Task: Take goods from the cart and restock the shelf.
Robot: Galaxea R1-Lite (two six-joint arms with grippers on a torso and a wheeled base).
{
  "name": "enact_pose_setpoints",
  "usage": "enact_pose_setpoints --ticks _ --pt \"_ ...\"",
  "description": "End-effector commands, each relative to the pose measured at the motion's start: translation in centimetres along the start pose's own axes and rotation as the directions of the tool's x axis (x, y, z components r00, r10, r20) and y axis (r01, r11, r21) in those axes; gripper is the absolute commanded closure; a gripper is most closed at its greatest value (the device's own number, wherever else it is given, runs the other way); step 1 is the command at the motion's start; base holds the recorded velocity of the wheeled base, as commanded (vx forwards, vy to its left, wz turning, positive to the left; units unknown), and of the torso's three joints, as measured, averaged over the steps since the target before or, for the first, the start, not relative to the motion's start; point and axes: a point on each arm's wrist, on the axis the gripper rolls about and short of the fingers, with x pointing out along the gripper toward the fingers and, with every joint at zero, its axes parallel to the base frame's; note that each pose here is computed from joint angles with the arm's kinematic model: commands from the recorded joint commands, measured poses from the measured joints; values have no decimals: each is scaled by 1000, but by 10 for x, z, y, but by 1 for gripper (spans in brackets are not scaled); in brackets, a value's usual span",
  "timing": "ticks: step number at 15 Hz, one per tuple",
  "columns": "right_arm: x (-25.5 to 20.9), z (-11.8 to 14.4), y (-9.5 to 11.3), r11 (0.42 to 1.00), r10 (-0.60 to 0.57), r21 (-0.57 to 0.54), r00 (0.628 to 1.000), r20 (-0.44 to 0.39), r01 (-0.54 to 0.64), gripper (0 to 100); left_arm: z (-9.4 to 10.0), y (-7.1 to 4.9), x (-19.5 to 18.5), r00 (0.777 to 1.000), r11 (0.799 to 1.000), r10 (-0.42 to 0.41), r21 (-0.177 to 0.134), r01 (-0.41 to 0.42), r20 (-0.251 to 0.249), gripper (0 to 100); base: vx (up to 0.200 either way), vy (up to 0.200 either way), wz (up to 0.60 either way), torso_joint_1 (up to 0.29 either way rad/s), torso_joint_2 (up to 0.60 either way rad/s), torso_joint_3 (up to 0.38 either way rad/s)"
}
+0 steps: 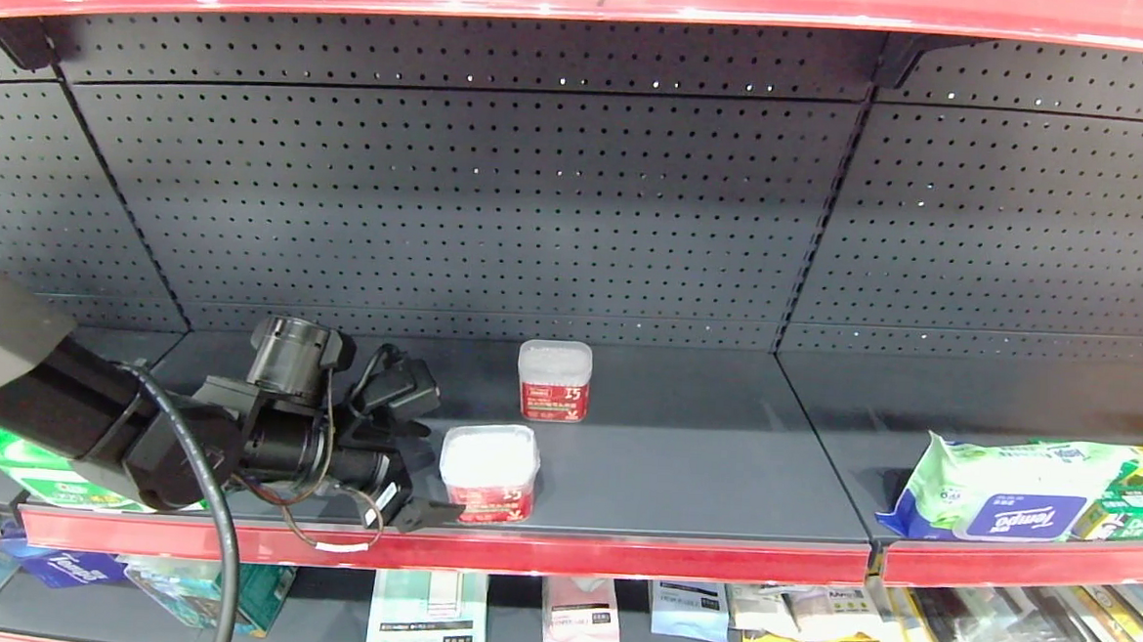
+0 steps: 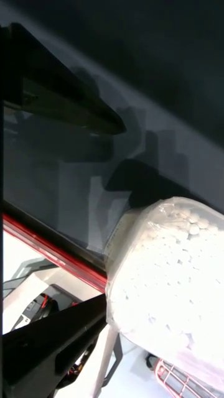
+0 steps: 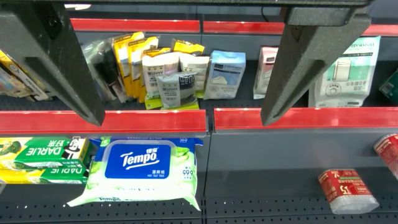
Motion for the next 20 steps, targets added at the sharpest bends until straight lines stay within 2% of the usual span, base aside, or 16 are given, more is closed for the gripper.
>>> enact_pose_setpoints --ticks 1,6,11,15,16,18,20 --pt "0 0 0 1000 1 0 1000 -1 -1 0 0 0 -1 1000 1000 0 0 0 0 0 0 0 0 0 0 0" --pt "0 0 0 1000 1 0 1000 -1 -1 0 -2 4 -1 1000 1000 9 -8 -9 -2 0 0 0 0 0 0 0" --pt "0 0 0 1000 1 0 1000 -1 -1 0 -4 1 -3 1000 1000 8 -11 -8 -5 0 0 0 0 0 0 0" --pt "0 0 0 1000 1 0 1000 -1 -1 0 -11 5 -26 998 998 59 -18 -59 -5 0 0 0 0 0 0 0" --pt "0 0 0 1000 1 0 1000 -1 -1 0 -21 8 -37 996 996 90 -2 -90 -19 0 0 0 0 0 0 0" --pt "0 0 0 1000 1 0 1000 -1 -1 0 -25 13 -44 992 992 122 18 -121 -20 0 0 0 0 0 0 0" --pt "0 0 0 1000 1 0 1000 0 -1 0 -27 22 -44 984 984 178 19 -178 -22 0 0 0 0 0 0 0"
